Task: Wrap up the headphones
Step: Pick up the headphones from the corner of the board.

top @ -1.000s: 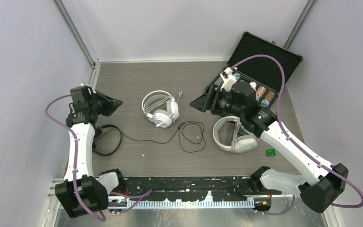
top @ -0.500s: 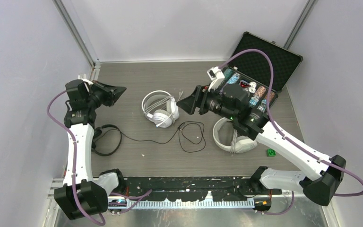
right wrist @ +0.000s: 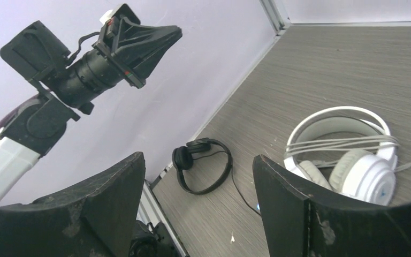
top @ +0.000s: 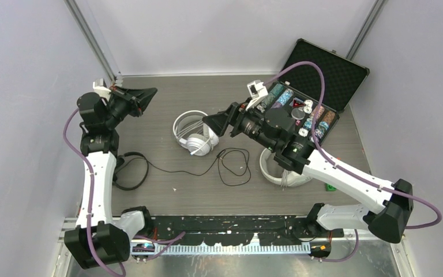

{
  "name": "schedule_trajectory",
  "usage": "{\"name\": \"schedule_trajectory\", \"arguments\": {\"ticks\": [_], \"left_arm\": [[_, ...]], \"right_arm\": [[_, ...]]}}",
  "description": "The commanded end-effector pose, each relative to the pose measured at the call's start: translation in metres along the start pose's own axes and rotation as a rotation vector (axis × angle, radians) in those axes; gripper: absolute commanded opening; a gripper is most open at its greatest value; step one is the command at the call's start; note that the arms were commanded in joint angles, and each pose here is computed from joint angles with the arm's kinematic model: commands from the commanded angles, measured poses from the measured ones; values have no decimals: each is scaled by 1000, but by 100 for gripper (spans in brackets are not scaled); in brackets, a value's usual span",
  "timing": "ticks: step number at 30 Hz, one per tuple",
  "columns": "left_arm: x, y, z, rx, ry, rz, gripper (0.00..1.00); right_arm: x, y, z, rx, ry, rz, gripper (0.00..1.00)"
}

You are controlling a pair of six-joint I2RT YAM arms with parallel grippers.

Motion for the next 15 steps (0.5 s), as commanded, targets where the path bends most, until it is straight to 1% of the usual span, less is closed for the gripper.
{"name": "schedule_trajectory", "arguments": {"ticks": [1, 3, 4, 5, 7, 8, 9, 12, 14, 15], "left_arm": [[-5, -4, -22, -156, 35, 34, 0], [-4, -7, -17, -23, 108, -23, 0], [-2, -10, -10, 71, 146, -77, 5], [0, -14, -1, 151, 174, -133, 13], [5, -19, 17, 242, 257, -239, 28], [8, -22, 28, 296, 275, -287, 30], [10, -25, 37, 350, 294, -324, 36], [19, -29, 68, 514, 326, -398, 47], [26, -29, 90, 612, 368, -418, 57], [29, -30, 102, 672, 378, -421, 60]], "right_arm": [[5, 14, 11, 39, -9, -112, 77], [3, 17, 12, 36, 8, -96, 76], [3, 17, 12, 38, 19, -92, 76], [2, 17, 12, 38, 29, -91, 76], [-3, 13, 9, 27, 37, -84, 76], [-5, 10, 7, 22, 39, -81, 76], [-6, 6, 7, 23, 42, -85, 76], [-11, -5, 4, 27, 42, -86, 76], [-12, -12, 3, 27, 40, -88, 76], [-13, -16, 3, 30, 41, -88, 76]]}}
Point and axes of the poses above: each gripper's point midway between its finger pads, its own y axis out along the fingers, its own z axis along the line the jaws close on, x = y × z, the point moved 10 cm from there along -y, back along the fingers, and after that the axes turned 6 degrees about -y, right-handed, at the moved point
